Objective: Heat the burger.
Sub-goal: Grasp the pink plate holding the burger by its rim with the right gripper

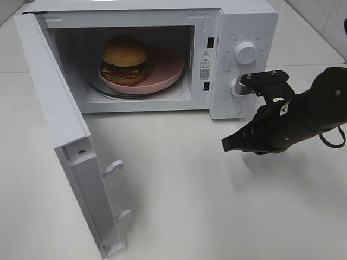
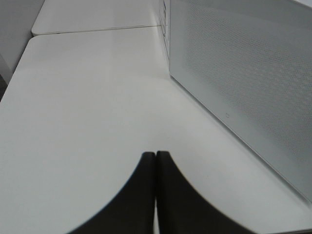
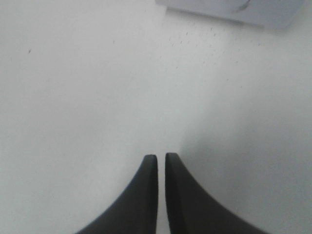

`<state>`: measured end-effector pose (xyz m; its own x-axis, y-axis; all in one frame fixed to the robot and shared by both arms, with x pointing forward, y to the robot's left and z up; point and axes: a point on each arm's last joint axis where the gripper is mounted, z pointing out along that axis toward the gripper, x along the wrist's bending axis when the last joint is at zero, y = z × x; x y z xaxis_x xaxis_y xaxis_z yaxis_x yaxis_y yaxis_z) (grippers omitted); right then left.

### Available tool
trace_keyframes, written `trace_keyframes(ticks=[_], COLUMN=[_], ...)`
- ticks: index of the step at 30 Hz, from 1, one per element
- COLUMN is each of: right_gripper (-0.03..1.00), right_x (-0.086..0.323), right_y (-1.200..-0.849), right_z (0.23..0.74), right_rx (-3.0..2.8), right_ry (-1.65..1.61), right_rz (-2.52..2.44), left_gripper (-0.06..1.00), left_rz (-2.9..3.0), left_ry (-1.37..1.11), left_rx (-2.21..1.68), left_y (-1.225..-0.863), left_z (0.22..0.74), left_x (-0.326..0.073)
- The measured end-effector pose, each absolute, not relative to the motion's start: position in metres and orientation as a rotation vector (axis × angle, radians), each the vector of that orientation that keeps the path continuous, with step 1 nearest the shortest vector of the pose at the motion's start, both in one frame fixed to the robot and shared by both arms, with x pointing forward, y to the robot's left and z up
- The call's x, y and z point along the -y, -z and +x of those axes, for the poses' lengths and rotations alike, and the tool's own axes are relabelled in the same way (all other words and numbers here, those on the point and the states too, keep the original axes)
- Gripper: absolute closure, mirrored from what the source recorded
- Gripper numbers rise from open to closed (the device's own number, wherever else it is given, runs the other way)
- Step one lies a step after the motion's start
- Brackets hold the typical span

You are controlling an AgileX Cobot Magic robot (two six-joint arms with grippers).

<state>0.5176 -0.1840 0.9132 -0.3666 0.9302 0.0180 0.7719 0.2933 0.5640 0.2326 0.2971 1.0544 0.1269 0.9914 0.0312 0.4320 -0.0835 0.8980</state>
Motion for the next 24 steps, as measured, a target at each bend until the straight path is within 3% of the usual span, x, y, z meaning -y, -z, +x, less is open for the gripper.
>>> trace_keyframes(ticks=[14,20,24], right_gripper=[0.88,0.86,0.79], right_x=[0.174,0.168,0.162], right_y=[-0.942,-0.948,-0.954], right_z=[0.524,0.526,0.529], right_rx=[-2.512,-2.557,-2.602], right_ry=[-0.461,-0.518,-0.594], right_rz=[1.645,1.619,1.545], left_gripper=[0.94,0.94,0.94], left_rz=[1.633,1.633,1.633], left_ry=[-0.915,-0.915,-0.915], left_rx=[-1.409,-1.409,-1.409], left_y=[-1.054,-1.054,-1.054], left_z=[0.233,0.233,0.233], left_x=[-0.297,-0.297,-0.297])
